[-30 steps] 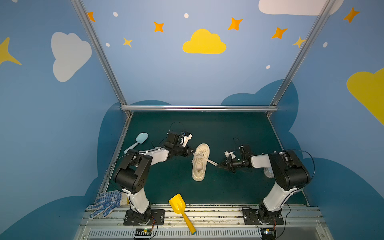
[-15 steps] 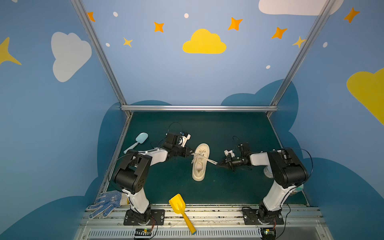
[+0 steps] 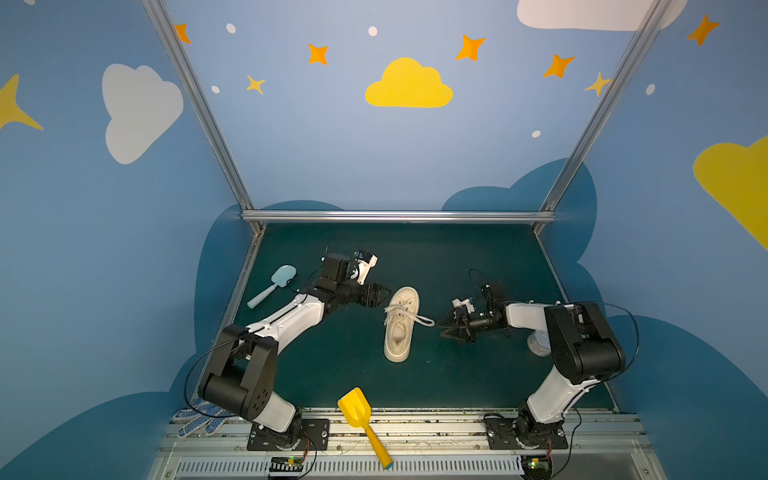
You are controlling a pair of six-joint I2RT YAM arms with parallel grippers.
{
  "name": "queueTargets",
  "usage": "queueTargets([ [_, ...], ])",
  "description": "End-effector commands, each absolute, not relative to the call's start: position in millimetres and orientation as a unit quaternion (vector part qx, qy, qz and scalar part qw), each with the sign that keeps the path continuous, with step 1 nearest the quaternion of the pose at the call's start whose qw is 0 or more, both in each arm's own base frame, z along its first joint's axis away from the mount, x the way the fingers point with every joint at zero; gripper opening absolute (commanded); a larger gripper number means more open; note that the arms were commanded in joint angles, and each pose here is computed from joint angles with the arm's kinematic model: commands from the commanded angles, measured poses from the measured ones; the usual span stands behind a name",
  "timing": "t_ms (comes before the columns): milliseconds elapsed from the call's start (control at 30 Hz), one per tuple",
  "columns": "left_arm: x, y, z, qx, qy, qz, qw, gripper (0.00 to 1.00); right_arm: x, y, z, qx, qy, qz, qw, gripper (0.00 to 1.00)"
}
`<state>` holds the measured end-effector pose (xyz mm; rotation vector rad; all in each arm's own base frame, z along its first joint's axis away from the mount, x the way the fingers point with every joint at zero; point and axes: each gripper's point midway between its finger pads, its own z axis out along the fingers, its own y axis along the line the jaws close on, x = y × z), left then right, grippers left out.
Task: Tie the shoes
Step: 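Release the lace and draw both grippers back from the sneaker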
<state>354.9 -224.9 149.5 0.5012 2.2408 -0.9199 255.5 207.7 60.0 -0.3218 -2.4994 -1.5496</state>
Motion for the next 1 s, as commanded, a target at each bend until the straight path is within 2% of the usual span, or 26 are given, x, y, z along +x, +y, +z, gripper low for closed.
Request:
queueTargets([
  [0,335,-215,135,0.175,0.877,-0.347,0.281,0.76,248,199,72,-0.097,-0.852,-0.506,0.087,0.53],
  [200,312,-212,112,0.103,0.891,-0.38,0.227,0.79,242,179,79,-0.073,-0.894,-0.435,0.077,0.54],
  [467,291,-221,100,0.049,0.878,-0.44,0.182,0.81,259,197,92,-0.054,-0.894,-0.437,0.075,0.53],
  [967,267,-267,101,0.086,0.864,-0.479,0.129,0.86,281,232,88,-0.028,-0.886,-0.455,0.087,0.54],
])
